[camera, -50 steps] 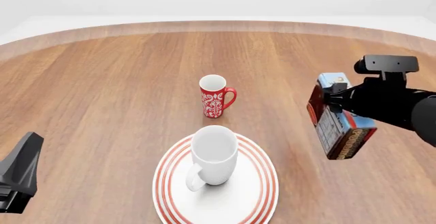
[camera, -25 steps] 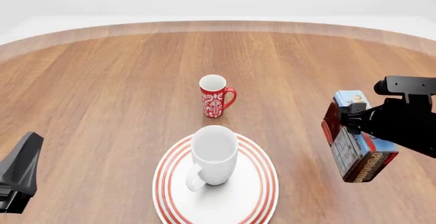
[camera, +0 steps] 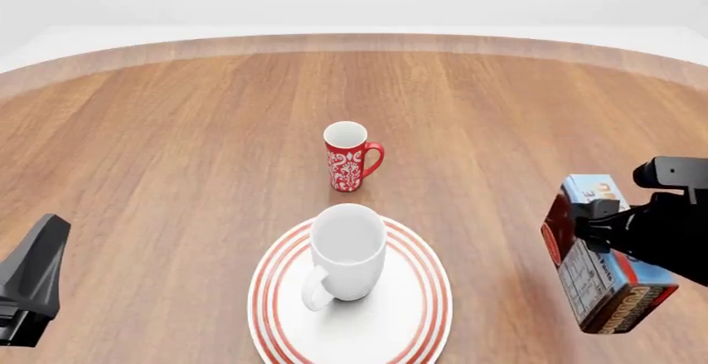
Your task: Pick up the white mug and put it on the plate, and put the chocolate pudding to the right of the plate.
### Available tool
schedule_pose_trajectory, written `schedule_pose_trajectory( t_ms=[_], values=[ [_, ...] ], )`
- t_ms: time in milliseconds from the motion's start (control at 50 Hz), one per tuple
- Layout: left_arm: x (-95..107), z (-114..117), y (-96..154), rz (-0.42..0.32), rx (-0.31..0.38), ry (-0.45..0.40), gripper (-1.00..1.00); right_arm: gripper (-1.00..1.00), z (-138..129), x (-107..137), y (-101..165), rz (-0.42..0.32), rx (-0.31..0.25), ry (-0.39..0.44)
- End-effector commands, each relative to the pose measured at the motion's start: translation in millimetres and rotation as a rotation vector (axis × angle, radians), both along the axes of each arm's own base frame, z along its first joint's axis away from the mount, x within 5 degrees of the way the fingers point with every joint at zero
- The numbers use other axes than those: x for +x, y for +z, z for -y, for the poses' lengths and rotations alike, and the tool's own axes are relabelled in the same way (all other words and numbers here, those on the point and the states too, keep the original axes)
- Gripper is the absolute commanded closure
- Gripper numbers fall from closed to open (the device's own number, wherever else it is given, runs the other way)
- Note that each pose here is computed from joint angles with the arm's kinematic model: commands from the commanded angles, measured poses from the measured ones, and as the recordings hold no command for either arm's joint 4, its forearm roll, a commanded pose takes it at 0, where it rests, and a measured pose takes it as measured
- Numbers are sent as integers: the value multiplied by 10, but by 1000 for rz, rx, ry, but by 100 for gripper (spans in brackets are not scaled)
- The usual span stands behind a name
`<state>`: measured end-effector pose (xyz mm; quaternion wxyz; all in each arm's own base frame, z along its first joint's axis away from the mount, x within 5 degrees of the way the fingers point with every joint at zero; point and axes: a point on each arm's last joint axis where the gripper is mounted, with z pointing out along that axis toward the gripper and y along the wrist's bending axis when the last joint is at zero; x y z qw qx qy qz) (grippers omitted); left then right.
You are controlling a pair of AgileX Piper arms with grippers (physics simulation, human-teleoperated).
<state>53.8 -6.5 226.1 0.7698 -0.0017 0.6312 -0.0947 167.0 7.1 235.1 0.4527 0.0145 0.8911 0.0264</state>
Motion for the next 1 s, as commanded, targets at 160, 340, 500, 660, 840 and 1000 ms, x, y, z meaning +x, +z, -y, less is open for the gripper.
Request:
schedule_pose_trajectory(
  t_ms=[160,340,500,660,840,1000],
  values=[
    [0,1,-2,1,2,-1,-100,100,46,-185,-27,-12,3,-28],
    [0,1,-3,2,4,-2,-100,100,59,-239,-108,-28,-2,-33],
    [0,2,-3,2,6,-3,-100,100,72,-275,-165,-41,-10,-36],
    [-1,3,1,4,8,-4,-100,100,78,-311,-217,-52,-10,-41],
    [-1,3,4,4,8,-4,-100,100,86,-326,-292,-65,-13,-44],
    [-1,3,4,4,9,-4,-100,100,92,-330,-348,-75,-15,-47]
  ],
)
